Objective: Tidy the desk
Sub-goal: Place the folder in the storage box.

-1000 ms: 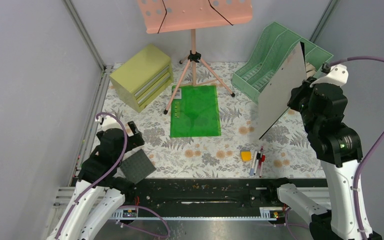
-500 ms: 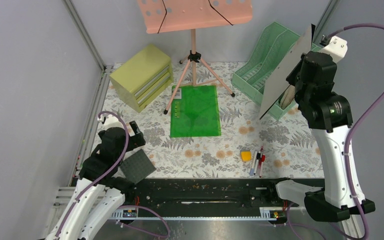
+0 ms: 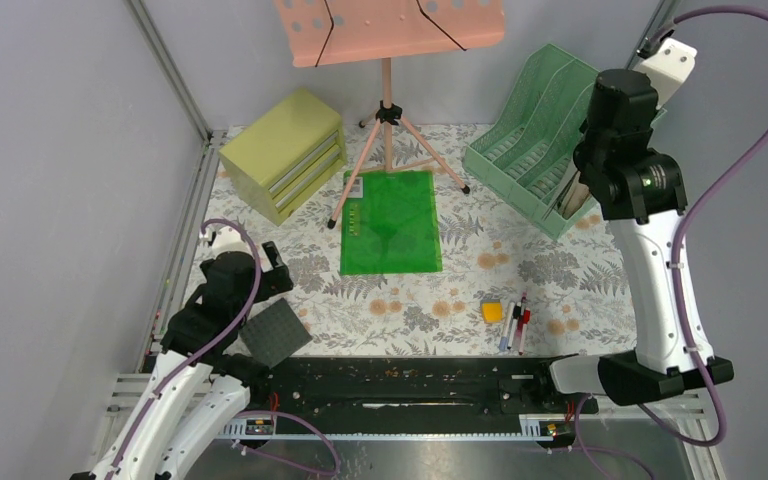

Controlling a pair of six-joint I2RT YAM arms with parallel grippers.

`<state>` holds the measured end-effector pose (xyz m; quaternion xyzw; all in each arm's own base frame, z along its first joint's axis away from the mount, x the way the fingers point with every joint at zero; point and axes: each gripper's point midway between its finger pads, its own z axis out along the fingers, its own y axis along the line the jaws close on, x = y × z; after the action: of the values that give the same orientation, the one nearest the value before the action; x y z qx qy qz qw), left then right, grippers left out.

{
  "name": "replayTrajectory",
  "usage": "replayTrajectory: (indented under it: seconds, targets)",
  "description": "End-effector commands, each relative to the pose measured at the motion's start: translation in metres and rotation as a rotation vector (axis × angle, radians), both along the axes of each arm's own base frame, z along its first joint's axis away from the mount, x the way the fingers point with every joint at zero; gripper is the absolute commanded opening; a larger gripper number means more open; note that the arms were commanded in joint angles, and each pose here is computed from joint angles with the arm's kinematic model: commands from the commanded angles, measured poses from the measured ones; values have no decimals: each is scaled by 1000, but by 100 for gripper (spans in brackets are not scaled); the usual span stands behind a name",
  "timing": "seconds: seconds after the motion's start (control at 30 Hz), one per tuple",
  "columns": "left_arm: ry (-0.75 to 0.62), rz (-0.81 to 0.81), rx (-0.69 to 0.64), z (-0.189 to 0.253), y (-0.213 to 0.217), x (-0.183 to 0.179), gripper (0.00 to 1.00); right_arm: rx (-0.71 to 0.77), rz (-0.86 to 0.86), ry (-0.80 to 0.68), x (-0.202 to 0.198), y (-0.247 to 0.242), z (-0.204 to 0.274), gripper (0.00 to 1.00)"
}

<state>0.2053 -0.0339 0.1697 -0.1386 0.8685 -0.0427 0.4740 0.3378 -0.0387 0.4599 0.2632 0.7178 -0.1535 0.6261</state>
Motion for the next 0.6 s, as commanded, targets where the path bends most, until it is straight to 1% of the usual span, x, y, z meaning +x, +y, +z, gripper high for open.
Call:
replayTrajectory:
  seconds: [0.0, 0.13, 0.3, 0.57]
  targets:
    - [-37, -10, -39, 18, -6, 6, 99, 0, -57, -168, 5, -8, 52, 0]
    - [-40, -10, -37, 18, -6, 6, 99, 12, 4, -178, 18, 3, 57, 0]
    - [-47, -7, -38, 19, -5, 5, 99, 21, 23, -193, 26, 8, 62, 0]
    - [-44, -8, -37, 19, -5, 5, 99, -1, -19, -192, 36, 4, 66, 0]
